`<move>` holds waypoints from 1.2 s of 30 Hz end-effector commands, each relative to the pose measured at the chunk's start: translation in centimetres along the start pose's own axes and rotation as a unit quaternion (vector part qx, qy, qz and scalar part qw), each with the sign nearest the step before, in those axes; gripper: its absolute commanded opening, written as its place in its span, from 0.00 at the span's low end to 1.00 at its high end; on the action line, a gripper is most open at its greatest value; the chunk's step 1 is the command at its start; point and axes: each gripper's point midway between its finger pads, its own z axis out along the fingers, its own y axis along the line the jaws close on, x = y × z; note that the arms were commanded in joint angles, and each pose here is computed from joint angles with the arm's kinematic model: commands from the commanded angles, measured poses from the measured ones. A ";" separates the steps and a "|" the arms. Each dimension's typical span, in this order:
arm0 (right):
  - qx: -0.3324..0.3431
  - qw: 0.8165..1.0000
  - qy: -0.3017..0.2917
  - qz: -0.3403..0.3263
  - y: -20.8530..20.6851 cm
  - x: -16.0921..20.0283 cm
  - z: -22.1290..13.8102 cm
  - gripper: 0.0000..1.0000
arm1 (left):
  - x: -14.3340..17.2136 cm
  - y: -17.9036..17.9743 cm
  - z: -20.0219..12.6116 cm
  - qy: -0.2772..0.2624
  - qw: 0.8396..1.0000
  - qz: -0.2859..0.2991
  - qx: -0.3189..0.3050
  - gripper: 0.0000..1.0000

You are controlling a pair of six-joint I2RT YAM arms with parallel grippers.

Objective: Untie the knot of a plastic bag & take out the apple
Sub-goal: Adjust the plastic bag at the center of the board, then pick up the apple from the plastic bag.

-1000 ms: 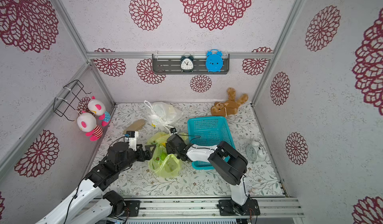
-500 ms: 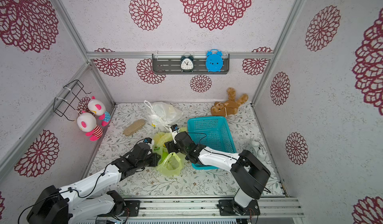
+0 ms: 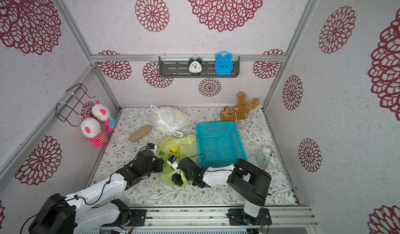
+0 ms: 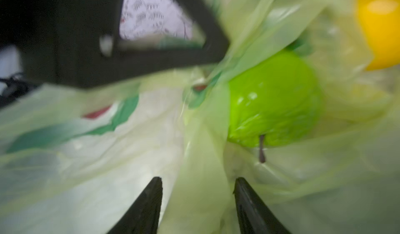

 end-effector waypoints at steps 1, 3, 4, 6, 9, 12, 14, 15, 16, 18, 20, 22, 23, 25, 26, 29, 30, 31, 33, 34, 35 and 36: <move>0.029 0.999 -0.032 -0.027 -0.3 -0.7 -0.1 0.58 | -0.5 0.2 0.6 -0.017 1.000 0.007 0.000 0.03; 0.033 0.998 -0.053 -0.031 -0.5 -1.0 -0.7 0.58 | -0.4 0.3 0.9 -0.023 1.000 0.005 0.002 0.03; 0.028 0.996 -0.070 -0.036 -0.4 -1.2 -1.4 0.59 | -0.3 0.2 1.1 -0.023 1.000 0.008 0.009 0.03; 0.025 0.994 -0.101 -0.038 -0.3 -2.1 -2.8 0.60 | 0.0 0.2 1.4 -0.023 1.000 0.015 0.013 0.02; 0.046 0.990 -0.129 -0.042 -1.2 -3.3 -4.6 0.62 | 0.6 0.5 1.9 -0.022 0.999 0.032 0.015 0.00; 0.091 0.985 -0.143 -0.042 -3.3 -4.1 -5.8 0.63 | 0.7 0.4 2.0 -0.027 0.999 0.042 0.020 0.00; 0.096 0.982 -0.161 -0.023 -4.6 -5.3 -6.6 0.63 | 0.9 0.5 2.0 -0.029 0.998 0.048 0.021 0.00; 0.096 0.981 -0.169 -0.010 -5.0 -6.0 -6.7 0.64 | 0.9 0.5 2.0 -0.029 0.998 0.050 0.021 0.00; 0.089 0.982 -0.168 0.001 -5.3 -6.7 -6.5 0.64 | 0.9 0.5 1.9 -0.029 0.998 0.052 0.022 0.01; 0.074 0.986 -0.151 0.000 -4.7 -7.6 -5.2 0.64 | 1.0 0.6 2.0 -0.027 0.998 0.054 0.018 0.01; 0.067 0.990 -0.123 0.006 -4.5 -7.4 -3.3 0.65 | 0.9 0.5 1.9 -0.029 0.998 0.055 0.020 0.01; 0.066 0.991 -0.115 0.017 -4.7 -7.1 -2.2 0.67 | 0.9 0.5 1.9 -0.030 0.998 0.055 0.020 0.02; 0.068 0.991 -0.111 0.022 -4.9 -6.9 -1.6 0.69 | 0.9 0.6 1.9 -0.032 0.998 0.055 0.019 0.02; 0.067 0.993 -0.098 0.022 -5.1 -6.7 -0.6 0.73 | 0.8 0.8 2.0 -0.033 0.998 0.054 0.014 0.02; 0.070 0.993 -0.094 0.025 -5.3 -6.7 -0.1 0.74 | 0.9 1.0 2.0 -0.032 0.998 0.055 0.009 0.02; 0.093 0.992 -0.085 0.031 -6.1 -6.8 0.7 0.74 | 0.7 1.1 1.9 -0.034 0.998 0.053 0.004 0.01; 0.098 0.991 -0.081 0.033 -6.3 -6.7 1.0 0.74 | 0.7 1.1 1.9 -0.035 0.998 0.053 0.003 0.01; 0.107 0.991 -0.079 0.035 -6.7 -6.8 1.1 0.74 | 0.5 1.1 1.8 -0.039 0.998 0.052 0.004 0.01; 0.113 0.990 -0.079 0.040 -7.0 -7.0 1.5 0.72 | 0.4 0.9 1.8 -0.041 0.998 0.052 0.007 0.01; 0.115 0.989 -0.080 0.044 -7.1 -7.2 1.7 0.72 | 0.4 0.8 1.8 -0.039 0.998 0.053 0.010 0.01; 0.118 0.989 -0.079 0.050 -7.2 -7.4 1.9 0.72 | 0.4 0.8 1.8 -0.040 0.998 0.055 0.009 0.01; 0.121 0.988 -0.075 0.053 -7.4 -7.4 2.2 0.74 | 0.4 0.8 1.8 -0.039 0.998 0.054 0.009 0.01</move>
